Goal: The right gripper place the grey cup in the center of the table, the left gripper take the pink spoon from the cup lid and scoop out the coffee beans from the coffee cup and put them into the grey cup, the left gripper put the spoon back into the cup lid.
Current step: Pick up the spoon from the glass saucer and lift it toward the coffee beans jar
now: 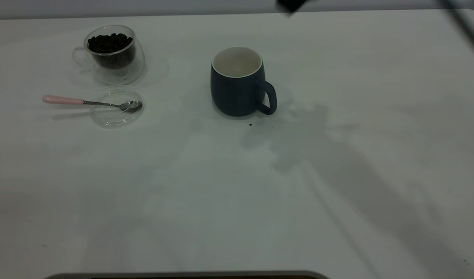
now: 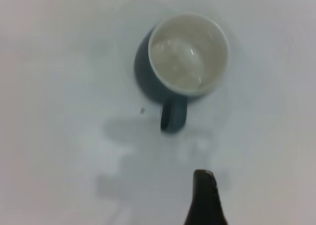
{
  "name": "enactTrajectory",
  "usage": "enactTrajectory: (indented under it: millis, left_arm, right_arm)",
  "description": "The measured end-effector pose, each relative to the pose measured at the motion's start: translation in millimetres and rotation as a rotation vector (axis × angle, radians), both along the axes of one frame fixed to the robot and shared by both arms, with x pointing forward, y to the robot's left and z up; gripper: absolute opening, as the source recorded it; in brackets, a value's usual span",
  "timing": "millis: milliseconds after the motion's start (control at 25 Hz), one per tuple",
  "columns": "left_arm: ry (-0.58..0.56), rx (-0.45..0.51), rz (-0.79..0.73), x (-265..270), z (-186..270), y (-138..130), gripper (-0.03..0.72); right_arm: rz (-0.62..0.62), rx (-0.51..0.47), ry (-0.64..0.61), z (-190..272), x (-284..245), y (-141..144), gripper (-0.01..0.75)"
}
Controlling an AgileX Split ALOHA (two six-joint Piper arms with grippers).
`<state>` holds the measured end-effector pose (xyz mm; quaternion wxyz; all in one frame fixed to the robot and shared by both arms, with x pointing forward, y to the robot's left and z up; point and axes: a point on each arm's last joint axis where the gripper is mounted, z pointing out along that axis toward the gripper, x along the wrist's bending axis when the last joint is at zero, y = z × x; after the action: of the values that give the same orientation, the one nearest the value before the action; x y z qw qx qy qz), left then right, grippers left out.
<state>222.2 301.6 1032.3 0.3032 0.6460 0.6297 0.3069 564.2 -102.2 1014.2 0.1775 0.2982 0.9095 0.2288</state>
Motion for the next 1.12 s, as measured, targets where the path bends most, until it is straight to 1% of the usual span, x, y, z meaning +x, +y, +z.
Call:
enactTrajectory:
  millis: [160,360,440,520,720,840,920,1000,1120]
  left_arm:
    - [0.000,0.000,0.000,0,0,0,0.447]
    - [0.000,0.000,0.000,0,0,0,0.447]
    - [0.000,0.000,0.000,0,0,0,0.447]
    - [0.000,0.000,0.000,0,0,0,0.447]
    - [0.000,0.000,0.000,0,0,0,0.447]
    - [0.000,0.000,0.000,0,0,0,0.447]
    - [0.000,0.000,0.000,0,0,0,0.447]
    - [0.000,0.000,0.000,0,0,0,0.447]
    - [0.000,0.000,0.000,0,0,0,0.447]
  right_arm:
    - [-0.116,0.007,0.085,55,-39,-26,0.591]
    - [-0.321,-0.057,0.234,92,-86,-61,0.591]
    - [-0.367,-0.057,0.232,103,-99,-71,0.591]
    - [-0.375,-0.049,0.209,110,-110,-79,0.591]
    - [-0.376,-0.045,0.194,106,-148,-102,0.591]
    - [-0.393,-0.023,0.194,96,-178,-120,0.591]
    - [-0.417,0.020,0.190,90,-201,-135,0.591]
    - [-0.434,0.082,0.169,84,-227,-150,0.591]
    - [-0.451,0.154,0.101,76,-258,-167,0.591]
